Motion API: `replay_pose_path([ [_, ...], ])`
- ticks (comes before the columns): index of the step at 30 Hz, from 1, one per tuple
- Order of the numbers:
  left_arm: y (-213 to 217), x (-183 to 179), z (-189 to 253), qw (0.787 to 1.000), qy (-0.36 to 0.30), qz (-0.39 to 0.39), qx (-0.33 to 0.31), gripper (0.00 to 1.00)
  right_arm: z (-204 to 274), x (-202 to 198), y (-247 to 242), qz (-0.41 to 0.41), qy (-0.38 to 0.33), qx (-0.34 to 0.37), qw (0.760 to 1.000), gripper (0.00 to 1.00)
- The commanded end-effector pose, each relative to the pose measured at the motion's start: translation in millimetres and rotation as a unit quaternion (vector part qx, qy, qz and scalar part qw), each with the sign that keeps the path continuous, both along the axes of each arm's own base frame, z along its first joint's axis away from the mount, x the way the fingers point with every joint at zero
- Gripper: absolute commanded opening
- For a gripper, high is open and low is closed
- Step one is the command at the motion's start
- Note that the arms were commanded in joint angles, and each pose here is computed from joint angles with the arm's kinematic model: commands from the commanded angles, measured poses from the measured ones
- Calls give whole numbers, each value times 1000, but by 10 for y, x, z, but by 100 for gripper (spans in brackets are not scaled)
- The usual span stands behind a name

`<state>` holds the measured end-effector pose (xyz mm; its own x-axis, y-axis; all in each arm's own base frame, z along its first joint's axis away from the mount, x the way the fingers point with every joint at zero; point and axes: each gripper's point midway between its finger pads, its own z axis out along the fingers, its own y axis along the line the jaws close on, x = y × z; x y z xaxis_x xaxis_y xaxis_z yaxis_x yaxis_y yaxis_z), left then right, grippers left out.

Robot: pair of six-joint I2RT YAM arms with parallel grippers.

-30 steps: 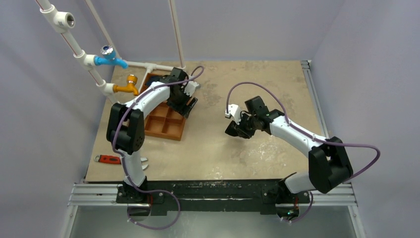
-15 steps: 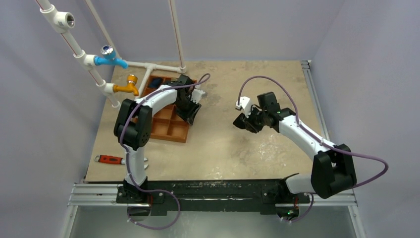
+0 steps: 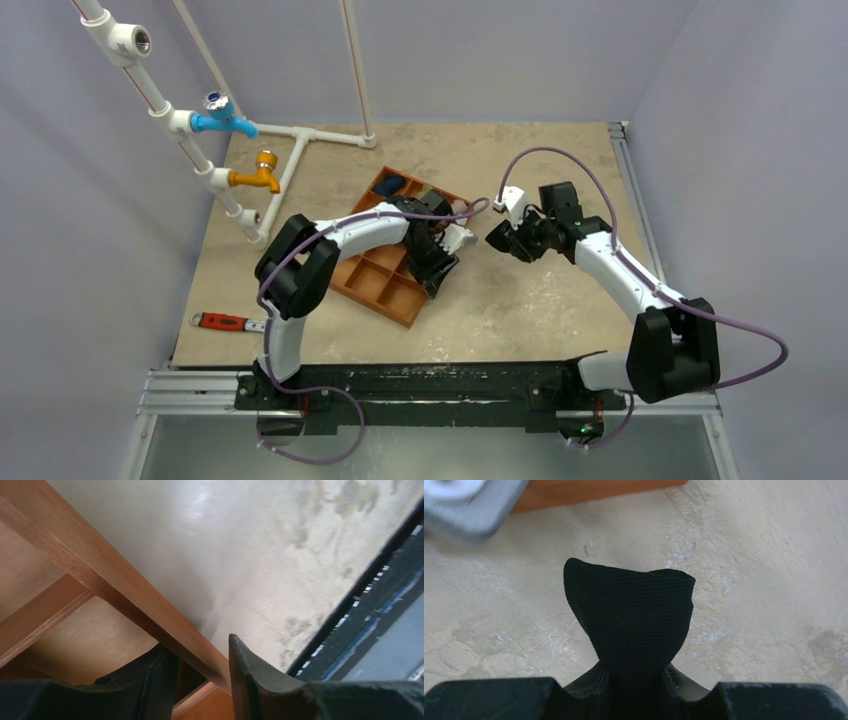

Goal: Roll the underwear
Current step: Move the storage box to the center of the board, then place the underwear in the storage box.

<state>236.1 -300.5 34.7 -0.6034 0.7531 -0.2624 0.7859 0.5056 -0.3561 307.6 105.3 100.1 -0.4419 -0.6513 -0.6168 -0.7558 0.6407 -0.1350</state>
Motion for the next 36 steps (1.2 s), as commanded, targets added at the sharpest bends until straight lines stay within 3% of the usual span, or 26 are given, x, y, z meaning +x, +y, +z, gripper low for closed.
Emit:
replay_pose_path([
  [1, -317, -260, 101, 998, 33, -11, -43, 42, 102, 49, -131, -22, -17, 6, 1000, 0],
  [4, -442, -259, 225, 997, 33, -1, -66, 50, 114, 46, -203, -31, -16, 6, 999, 0],
  [12, -576, -316, 509, 992, 47, 0, -121, 58, 93, 92, -339, -40, -12, -4, 999, 0],
  [22, -133, 91, 1208, 979, -19, 22, -200, 67, 404, 366, -190, 0, -32, -1, 999, 0],
  [29, 606, 678, 1236, 978, -66, 138, -144, 68, 475, 447, 378, 71, -44, -36, 996, 0],
  [36, 1314, 1145, 980, 964, -73, 248, -64, 68, 497, 478, 860, 146, -57, -80, 984, 0],
])
